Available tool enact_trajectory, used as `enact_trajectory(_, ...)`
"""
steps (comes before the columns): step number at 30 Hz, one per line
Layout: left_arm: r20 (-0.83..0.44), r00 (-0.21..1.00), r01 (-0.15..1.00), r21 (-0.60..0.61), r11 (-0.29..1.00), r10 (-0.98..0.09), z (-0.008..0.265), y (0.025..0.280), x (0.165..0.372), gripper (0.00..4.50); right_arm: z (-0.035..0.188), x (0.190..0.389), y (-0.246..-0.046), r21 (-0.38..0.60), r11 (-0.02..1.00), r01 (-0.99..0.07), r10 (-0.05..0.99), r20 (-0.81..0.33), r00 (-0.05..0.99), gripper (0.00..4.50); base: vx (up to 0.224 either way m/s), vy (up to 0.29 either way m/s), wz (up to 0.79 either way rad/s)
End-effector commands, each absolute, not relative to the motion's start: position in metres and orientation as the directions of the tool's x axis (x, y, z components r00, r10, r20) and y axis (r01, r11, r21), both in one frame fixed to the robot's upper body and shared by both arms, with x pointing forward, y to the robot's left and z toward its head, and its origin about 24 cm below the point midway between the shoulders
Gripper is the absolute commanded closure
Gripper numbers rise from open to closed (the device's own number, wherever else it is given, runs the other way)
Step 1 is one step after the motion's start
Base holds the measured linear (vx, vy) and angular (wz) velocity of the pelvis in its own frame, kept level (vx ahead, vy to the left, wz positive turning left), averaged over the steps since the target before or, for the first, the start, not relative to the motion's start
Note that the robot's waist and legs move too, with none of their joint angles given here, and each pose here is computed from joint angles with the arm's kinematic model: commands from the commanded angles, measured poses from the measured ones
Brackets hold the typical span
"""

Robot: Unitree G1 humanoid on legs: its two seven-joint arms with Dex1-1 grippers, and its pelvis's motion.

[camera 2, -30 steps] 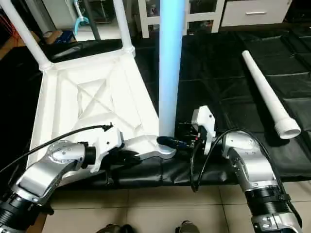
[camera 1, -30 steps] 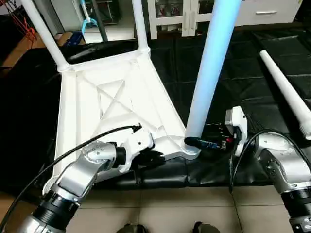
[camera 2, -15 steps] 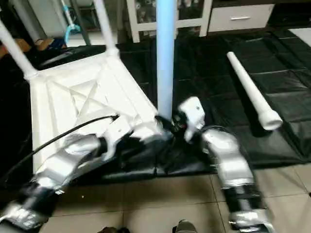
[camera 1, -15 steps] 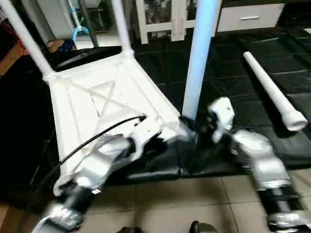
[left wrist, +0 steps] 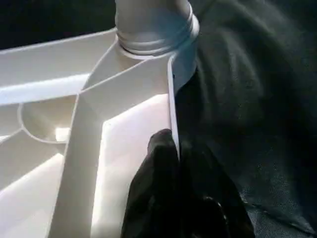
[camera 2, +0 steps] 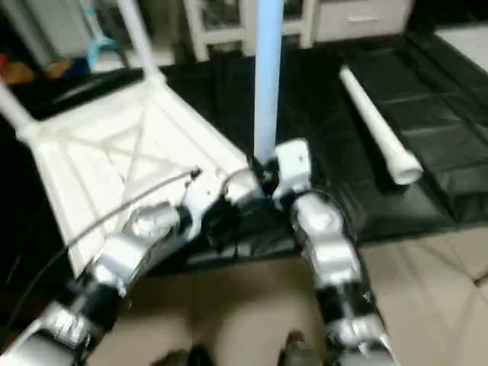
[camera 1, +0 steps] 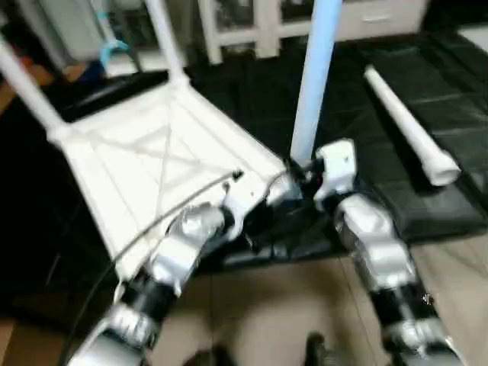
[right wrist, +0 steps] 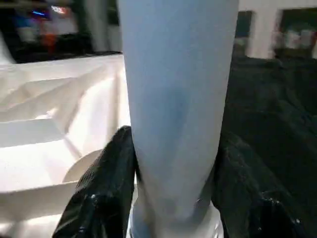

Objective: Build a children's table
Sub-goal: Rotate leg to tighten

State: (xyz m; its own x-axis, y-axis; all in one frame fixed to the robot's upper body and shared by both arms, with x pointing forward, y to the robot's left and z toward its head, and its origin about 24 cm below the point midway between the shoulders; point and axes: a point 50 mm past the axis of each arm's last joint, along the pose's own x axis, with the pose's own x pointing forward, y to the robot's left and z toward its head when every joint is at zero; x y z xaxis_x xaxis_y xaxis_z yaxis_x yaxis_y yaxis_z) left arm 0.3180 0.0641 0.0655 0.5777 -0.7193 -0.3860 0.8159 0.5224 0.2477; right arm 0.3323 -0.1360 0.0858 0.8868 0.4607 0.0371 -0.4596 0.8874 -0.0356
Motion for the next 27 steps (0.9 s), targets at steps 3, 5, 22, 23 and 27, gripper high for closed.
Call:
enact_trajectory(3,-0.453,0.521,0.851,0.212,0.480,-0.724,0.045,0.073,0.306,4.50,0.095,0.331,-0.141,-0.040,0.844,-0.535,0.537,0.074,0.841,1.85,0.060,-0.103,-0.08)
enact_trajectory(5,-0.458,0.508,0.859,0.210,0.467,-0.729,0.045,0.076,0.304,4.50,0.098,0.330,-0.148,-0.046,0.822,-0.567,0.569,0.069,0.819,1.76,0.023,-0.031,-0.06)
enact_trajectory(22,-0.540,0.237,0.970,0.091,0.223,-0.808,0.040,0.092,0.271,4.50,0.111,0.297,-0.190,-0.104,0.443,-0.890,0.887,-0.089,0.452,1.46,-0.002,0.019,-0.02)
enact_trajectory(23,-0.542,0.235,0.971,0.088,0.223,-0.807,0.041,0.093,0.270,4.50,0.111,0.296,-0.192,-0.098,0.425,-0.900,0.896,-0.095,0.433,1.46,0.000,0.000,0.00)
enact_trajectory(27,-0.548,0.222,0.974,0.079,0.214,-0.806,0.041,0.094,0.269,4.50,0.109,0.295,-0.194,-0.098,0.396,-0.913,0.904,-0.132,0.406,1.46,0.000,0.000,0.00)
